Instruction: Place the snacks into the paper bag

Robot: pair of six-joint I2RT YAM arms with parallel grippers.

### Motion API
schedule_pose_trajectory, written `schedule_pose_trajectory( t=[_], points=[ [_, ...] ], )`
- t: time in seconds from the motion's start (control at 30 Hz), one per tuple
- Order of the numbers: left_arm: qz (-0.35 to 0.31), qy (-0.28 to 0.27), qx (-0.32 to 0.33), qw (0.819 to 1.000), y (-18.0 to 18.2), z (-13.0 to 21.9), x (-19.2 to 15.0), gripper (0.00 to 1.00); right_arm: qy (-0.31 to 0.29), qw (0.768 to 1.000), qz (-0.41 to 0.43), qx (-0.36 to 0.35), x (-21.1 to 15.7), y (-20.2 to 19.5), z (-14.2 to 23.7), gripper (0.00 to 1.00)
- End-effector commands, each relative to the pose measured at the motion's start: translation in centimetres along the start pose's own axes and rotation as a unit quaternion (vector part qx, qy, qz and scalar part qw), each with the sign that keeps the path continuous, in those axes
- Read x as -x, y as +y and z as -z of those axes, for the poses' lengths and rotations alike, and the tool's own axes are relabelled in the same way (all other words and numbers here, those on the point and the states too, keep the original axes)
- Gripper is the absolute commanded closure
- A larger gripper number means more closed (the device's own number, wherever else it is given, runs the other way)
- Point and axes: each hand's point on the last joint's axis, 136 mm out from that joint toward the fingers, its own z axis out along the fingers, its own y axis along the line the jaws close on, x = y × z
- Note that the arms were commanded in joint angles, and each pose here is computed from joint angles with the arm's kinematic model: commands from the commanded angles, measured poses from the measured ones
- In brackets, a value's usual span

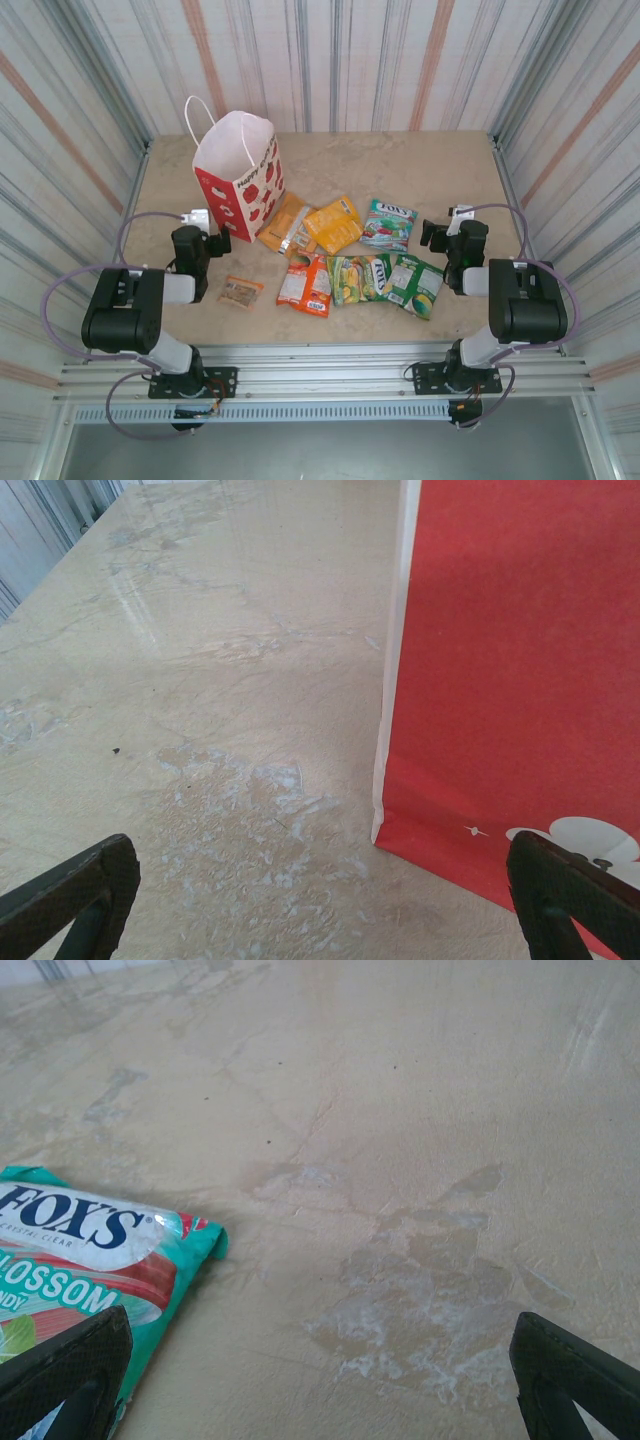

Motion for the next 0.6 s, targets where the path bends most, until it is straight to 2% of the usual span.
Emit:
schedule_pose_trajectory(
  t=[0.0, 0.57],
  points=[
    [-0.001, -0.021, -0.001, 1.0, 0.01, 0.0, 1.53, 0.01, -0.017, 1.0, 0.005, -0.002, 1.1, 0.12, -0.09, 0.01],
    [0.0, -0.02, 0.0, 1.0, 0.02, -0.05, 1.55, 0.01, -0.018, 1.0, 0.004, -0.003, 1.2, 0.09, -0.1, 0.01]
  ],
)
